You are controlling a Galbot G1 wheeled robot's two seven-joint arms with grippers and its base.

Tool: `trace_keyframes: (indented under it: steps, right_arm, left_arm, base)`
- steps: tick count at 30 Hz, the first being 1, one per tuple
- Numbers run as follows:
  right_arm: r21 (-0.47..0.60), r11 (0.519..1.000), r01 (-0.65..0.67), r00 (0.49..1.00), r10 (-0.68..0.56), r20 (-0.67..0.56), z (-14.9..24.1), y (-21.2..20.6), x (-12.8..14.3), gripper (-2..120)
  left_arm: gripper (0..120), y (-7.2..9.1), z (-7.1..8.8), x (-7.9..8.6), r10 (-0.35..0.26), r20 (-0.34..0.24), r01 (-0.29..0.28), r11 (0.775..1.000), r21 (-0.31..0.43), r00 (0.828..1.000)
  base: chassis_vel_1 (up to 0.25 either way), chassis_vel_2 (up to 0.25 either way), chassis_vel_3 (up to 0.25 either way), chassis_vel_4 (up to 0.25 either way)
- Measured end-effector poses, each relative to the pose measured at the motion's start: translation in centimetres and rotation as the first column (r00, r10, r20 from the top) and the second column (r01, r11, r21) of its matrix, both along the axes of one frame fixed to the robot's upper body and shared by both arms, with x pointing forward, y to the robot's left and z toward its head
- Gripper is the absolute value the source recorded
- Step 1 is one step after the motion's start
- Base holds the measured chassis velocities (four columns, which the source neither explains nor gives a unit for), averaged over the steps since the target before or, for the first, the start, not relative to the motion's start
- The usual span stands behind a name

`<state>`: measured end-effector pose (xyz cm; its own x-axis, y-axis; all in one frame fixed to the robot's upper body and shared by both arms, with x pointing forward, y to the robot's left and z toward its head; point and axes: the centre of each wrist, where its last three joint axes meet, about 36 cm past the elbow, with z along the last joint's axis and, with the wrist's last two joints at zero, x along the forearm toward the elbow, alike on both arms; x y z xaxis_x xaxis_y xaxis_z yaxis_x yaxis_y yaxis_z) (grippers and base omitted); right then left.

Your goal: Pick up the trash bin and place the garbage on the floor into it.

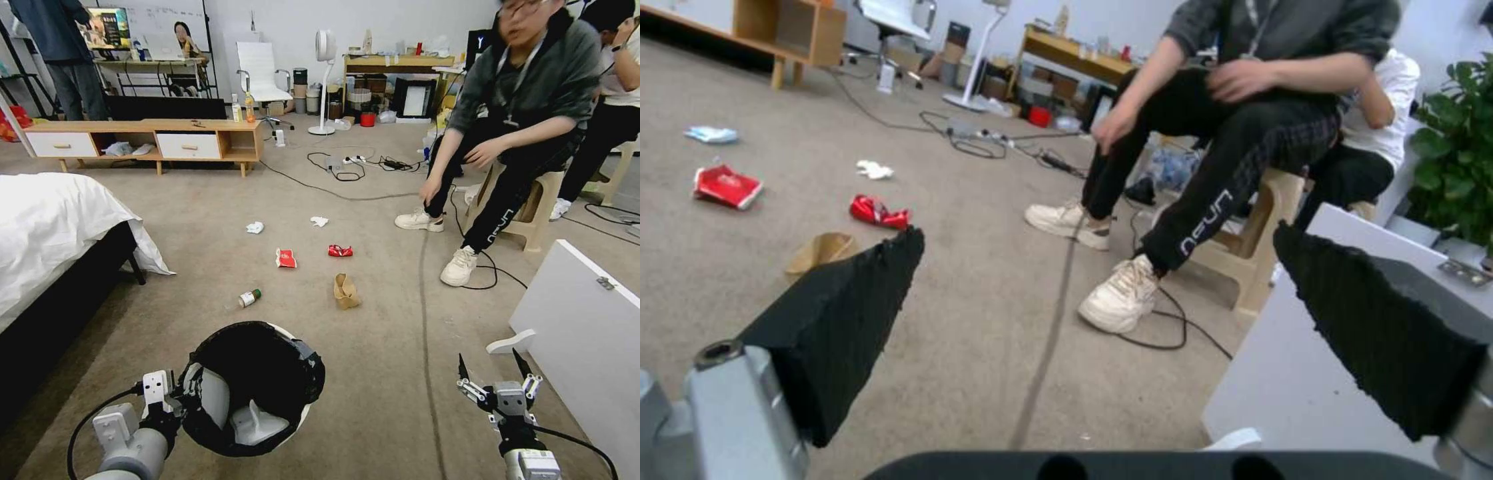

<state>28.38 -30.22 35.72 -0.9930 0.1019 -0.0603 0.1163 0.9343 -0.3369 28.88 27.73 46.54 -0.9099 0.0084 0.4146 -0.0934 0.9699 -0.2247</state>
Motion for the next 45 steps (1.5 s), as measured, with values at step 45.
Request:
trace_keyframes:
  steps: [45]
  right_arm:
    - [-0.009, 1.000, -0.004, 1.000, 0.004, -0.001, -0.18, 0.03, 0.00, 100]
  left_arm:
    - [7, -0.07, -0.06, -0.19, -0.001, -0.004, 0.001, 1.000, 0.003, 1.000]
  base:
    - [-0.031, 0.089, 0.030, -0.091]
